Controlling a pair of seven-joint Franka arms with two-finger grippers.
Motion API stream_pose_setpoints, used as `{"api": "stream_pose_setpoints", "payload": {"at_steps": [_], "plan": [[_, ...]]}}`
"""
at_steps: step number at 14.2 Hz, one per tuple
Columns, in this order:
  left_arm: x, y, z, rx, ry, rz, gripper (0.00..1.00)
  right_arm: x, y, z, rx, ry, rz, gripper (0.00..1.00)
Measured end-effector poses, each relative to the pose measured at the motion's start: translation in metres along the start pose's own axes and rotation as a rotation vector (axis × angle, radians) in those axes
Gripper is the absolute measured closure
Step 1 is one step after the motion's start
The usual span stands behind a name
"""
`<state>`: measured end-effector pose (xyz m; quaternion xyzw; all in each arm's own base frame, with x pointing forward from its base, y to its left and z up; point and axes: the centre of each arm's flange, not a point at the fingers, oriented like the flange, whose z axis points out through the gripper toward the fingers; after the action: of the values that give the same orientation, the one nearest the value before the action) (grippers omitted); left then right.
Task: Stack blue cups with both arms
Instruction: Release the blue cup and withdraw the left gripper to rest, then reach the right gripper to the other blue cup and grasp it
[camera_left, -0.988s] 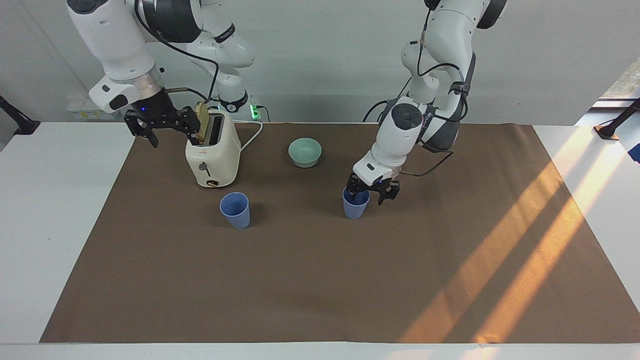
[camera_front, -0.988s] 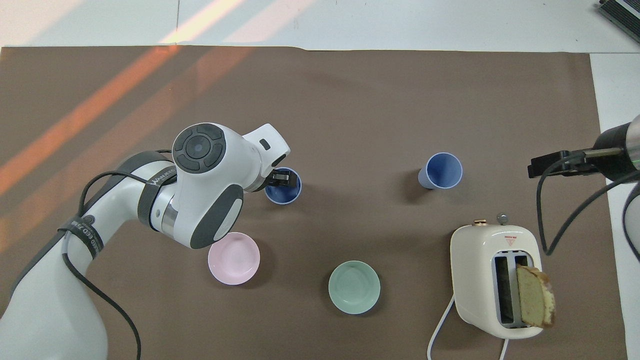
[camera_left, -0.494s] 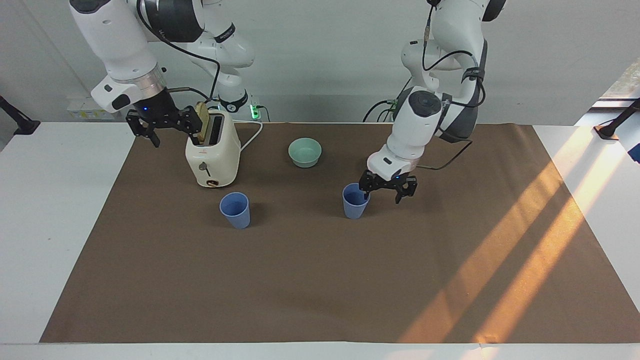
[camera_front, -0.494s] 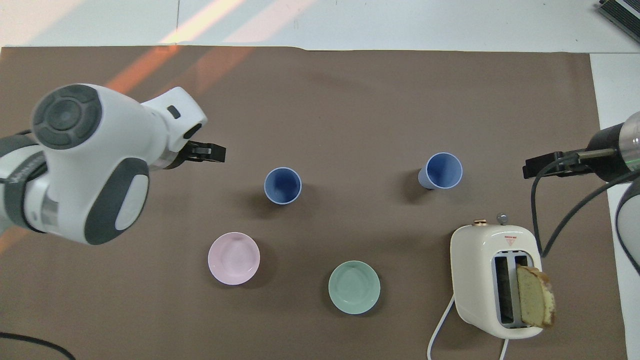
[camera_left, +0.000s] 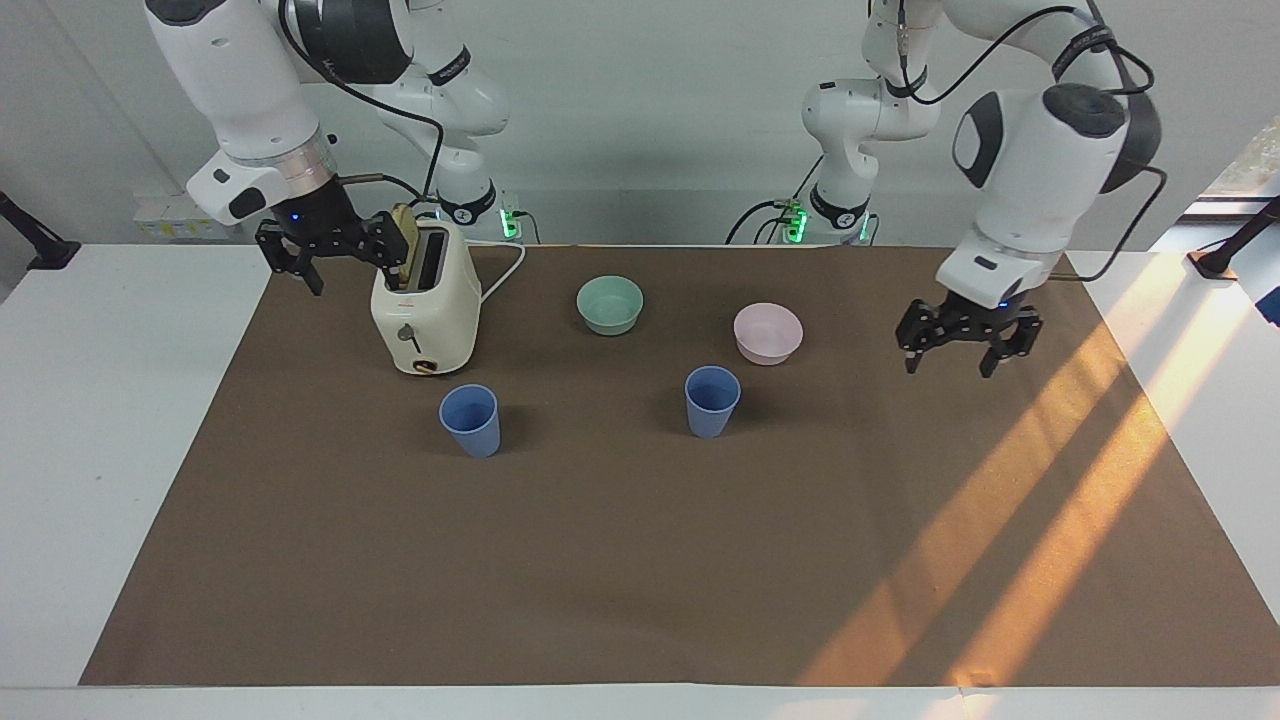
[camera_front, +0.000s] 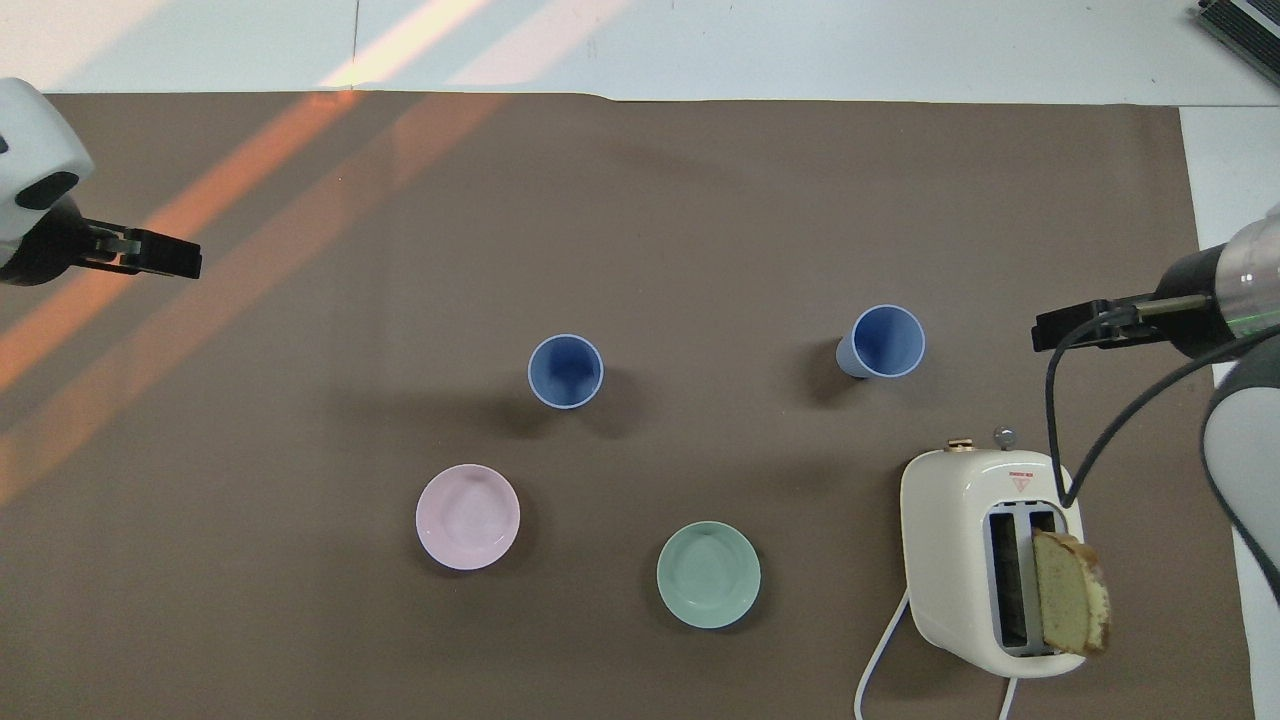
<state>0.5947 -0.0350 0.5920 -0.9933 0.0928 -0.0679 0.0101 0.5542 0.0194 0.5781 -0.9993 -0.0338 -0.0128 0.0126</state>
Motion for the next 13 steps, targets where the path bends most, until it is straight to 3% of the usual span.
{"api": "stream_pose_setpoints", "payload": {"at_steps": [4, 7, 13], "plan": [[-0.007, -0.015, -0.023, -0.04, -0.033, -0.034, 0.0, 0.012, -0.018, 0.079, 0.008, -0.04, -0.034, 0.0], [-0.013, -0.025, -0.024, -0.062, -0.053, -0.053, 0.0, 0.033, -0.015, 0.136, 0.016, -0.029, -0.031, 0.0], [-0.013, -0.023, -0.025, -0.069, -0.058, -0.051, 0.0, 0.037, -0.016, 0.192, 0.023, -0.063, -0.021, 0.0]]}}
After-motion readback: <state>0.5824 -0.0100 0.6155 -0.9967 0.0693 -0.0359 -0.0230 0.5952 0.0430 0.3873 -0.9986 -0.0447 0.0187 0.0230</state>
